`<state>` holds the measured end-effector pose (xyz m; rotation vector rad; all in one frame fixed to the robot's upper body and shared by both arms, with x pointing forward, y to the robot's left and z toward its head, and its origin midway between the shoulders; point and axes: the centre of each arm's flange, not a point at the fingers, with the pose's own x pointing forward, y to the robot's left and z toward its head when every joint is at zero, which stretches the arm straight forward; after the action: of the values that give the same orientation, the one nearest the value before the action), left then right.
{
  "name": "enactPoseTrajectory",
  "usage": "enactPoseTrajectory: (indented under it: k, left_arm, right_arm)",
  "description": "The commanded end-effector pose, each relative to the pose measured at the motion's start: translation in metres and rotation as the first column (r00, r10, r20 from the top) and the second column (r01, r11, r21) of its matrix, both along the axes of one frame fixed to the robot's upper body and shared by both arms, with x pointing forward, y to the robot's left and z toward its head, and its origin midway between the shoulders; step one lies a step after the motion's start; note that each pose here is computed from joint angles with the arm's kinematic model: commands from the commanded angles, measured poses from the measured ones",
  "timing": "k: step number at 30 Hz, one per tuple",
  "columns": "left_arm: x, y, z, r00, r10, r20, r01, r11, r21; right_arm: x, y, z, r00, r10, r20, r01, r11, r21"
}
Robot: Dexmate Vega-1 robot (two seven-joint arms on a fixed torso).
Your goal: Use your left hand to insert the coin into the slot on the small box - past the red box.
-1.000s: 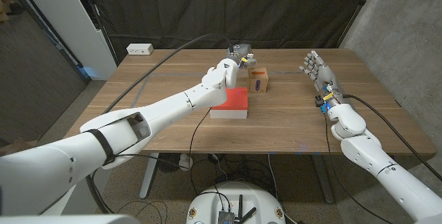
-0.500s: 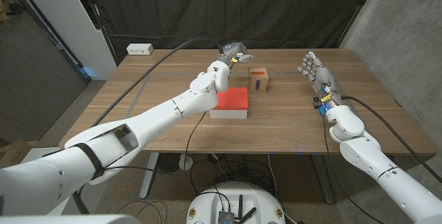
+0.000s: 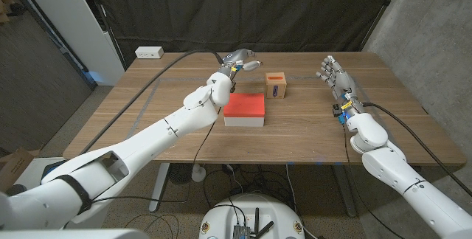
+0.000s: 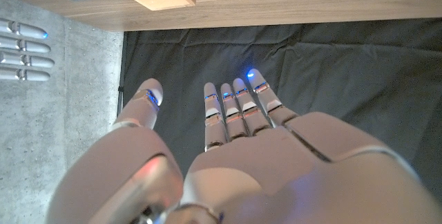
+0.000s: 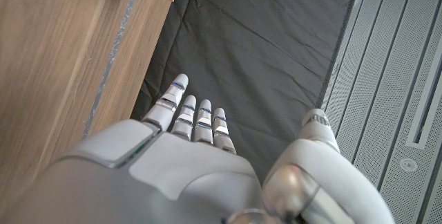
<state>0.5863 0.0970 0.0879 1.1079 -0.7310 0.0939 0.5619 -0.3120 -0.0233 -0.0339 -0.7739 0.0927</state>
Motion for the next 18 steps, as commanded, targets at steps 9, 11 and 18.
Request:
enactPoseTrajectory:
  k: [9, 11, 18]
  left_arm:
    - [-0.018, 0.083, -0.040, 0.950, -0.303, -0.073, 0.271, 0.919, -0.287]
    - [-0.018, 0.090, -0.043, 0.939, -0.335, -0.071, 0.297, 0.900, -0.319]
    - [-0.025, 0.107, -0.057, 0.918, -0.394, -0.042, 0.343, 0.843, -0.415]
  right_arm:
    - [-0.011, 0.029, -0.011, 0.999, 0.033, 0.027, -0.034, 0.999, 0.022]
    - [-0.012, 0.033, -0.013, 0.999, 0.036, 0.029, -0.037, 0.999, 0.026]
    - [-0.014, 0.040, -0.016, 0.998, 0.049, 0.032, -0.050, 0.998, 0.026]
